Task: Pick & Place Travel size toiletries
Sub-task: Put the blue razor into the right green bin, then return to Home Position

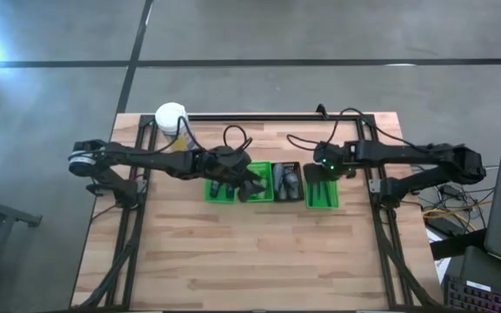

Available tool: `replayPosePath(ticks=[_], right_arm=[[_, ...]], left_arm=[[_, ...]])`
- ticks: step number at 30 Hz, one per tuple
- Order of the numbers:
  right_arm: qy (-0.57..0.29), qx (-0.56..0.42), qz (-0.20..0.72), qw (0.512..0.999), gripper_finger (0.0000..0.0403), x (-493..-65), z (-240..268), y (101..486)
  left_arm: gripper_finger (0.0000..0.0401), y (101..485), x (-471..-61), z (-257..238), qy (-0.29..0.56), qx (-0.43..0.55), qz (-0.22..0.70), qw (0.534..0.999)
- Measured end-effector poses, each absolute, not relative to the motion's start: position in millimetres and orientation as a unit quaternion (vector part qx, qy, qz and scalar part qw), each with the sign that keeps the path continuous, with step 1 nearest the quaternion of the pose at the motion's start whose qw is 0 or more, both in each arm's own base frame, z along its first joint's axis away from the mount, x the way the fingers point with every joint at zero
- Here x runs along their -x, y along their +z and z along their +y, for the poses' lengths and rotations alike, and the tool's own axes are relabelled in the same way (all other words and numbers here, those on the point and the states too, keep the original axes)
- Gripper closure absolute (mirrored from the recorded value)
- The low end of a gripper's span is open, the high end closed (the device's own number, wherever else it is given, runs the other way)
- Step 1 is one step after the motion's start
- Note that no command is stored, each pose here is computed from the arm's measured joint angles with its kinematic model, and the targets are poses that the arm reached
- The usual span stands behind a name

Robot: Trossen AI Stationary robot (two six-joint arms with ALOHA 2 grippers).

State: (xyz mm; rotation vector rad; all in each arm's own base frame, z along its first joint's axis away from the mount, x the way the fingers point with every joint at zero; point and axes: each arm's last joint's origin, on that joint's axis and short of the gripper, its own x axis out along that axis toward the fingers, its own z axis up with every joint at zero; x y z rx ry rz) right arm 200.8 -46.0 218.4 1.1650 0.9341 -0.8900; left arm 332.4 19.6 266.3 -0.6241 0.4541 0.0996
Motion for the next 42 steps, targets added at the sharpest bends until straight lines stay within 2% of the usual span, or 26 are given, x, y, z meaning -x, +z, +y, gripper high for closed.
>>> replayPosePath(ticks=[7, 15, 17, 20, 24, 27, 32, 35, 38, 42], right_arm=[[-0.386, -0.536, 0.431, 0.614, 0.0336, -195, -43, 205], [-0.388, -0.531, 0.426, 0.621, 0.0261, -197, -42, 209], [-0.396, -0.513, 0.409, 0.642, 0.0241, -198, -41, 217], [-0.397, -0.473, 0.358, 0.7, 0.0216, -199, -35, 245], [-0.329, -0.417, 0.303, 0.791, 0.0195, -195, -18, 286], [-0.248, -0.41, 0.286, 0.83, 0.0191, -191, -3, 296], [-0.181, -0.439, 0.233, 0.849, 0.0206, -200, 16, 264], [-0.149, -0.44, 0.146, 0.874, 0.022, -214, 17, 248], [-0.159, -0.408, 0.079, 0.896, 0.0233, -227, 1, 239], [-0.188, -0.397, 0.084, 0.894, 0.0245, -239, -40, 235]], left_arm=[[0.0112, 263, -331, 19, 0.048, 0.292, 0.238, 0.925], [0.0112, 264, -330, 20, 0.047, 0.285, 0.238, 0.927], [0.0112, 266, -328, 20, 0.047, 0.284, 0.239, 0.927], [0.0112, 272, -319, 20, 0.05, 0.279, 0.252, 0.925], [0.0112, 286, -303, 16, 0.038, 0.271, 0.258, 0.927], [0.0112, 289, -298, 6, -0.039, 0.262, 0.247, 0.932], [0.0112, 262, -301, -4, -0.114, 0.268, 0.157, 0.943], [0.0112, 251, -300, 4, -0.12, 0.255, 0.078, 0.956], [0.0112, 253, -297, 30, -0.085, 0.235, 0.02, 0.968], [0.0112, 261, -287, 86, -0.035, 0.216, -0.002, 0.976]])
